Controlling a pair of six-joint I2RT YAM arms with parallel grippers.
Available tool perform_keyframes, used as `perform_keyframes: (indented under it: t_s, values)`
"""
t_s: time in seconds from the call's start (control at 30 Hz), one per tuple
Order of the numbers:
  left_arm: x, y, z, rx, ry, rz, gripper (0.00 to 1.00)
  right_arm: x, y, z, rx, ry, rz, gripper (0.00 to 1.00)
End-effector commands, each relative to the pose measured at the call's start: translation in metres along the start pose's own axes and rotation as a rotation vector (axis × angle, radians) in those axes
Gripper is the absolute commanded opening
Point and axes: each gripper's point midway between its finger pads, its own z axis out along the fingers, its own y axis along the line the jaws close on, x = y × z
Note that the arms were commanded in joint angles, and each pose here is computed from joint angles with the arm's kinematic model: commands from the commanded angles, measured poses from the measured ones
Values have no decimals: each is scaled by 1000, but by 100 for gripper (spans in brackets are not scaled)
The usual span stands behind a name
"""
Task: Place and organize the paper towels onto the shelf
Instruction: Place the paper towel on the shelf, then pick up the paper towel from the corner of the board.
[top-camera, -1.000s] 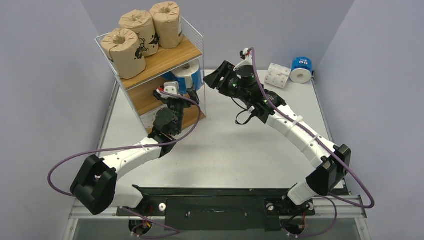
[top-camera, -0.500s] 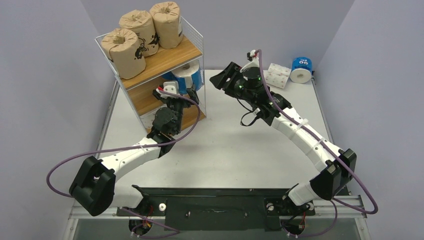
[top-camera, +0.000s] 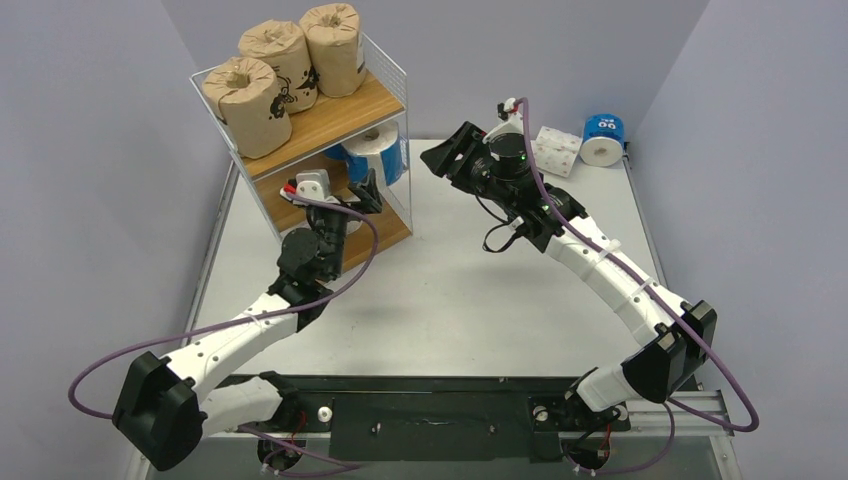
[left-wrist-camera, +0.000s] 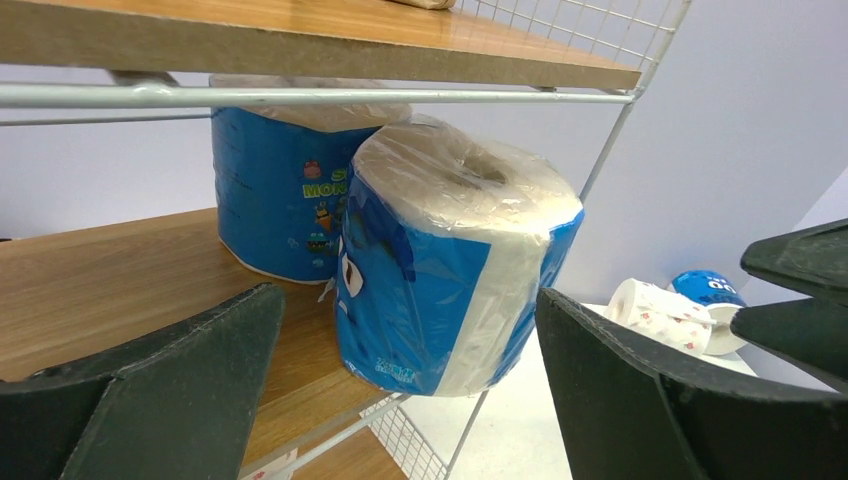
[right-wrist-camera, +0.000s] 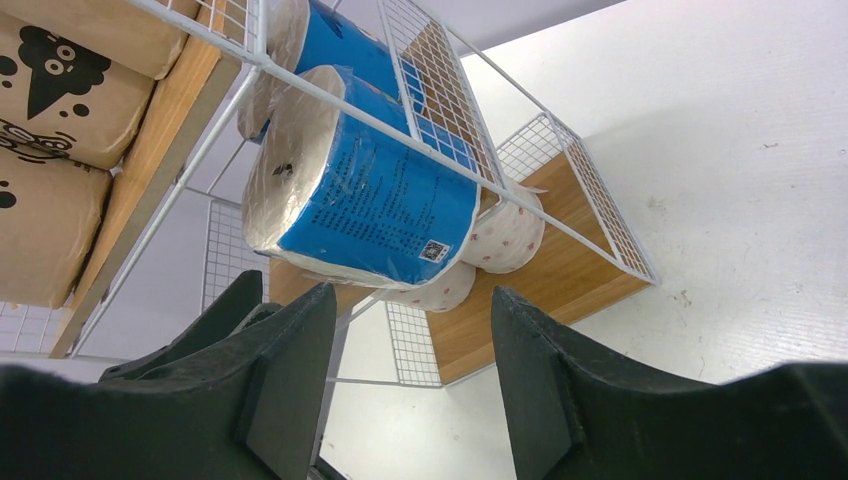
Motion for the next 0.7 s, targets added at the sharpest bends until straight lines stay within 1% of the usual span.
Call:
perform_keyframes:
  t_s: [0.0, 0.17, 0.37, 0.57, 0.67]
  values:
    - [-6, -6, -12, 54, 9, -25, 96, -18, 20, -15, -66, -50, 14, 54]
    - [3, -11, -29, 107, 43, -3, 96, -16, 15, -20, -53, -53, 2, 54]
    - [-4, -25, -61, 192, 76, 6, 96, -19, 0, -30, -14, -65, -38, 54]
    - [5, -45, -95, 268, 137, 2, 96, -22, -22, -41, 33, -82, -51, 54]
    - [15, -59, -114, 335, 189, -11, 96, -24, -28, -43, 49, -96, -64, 53]
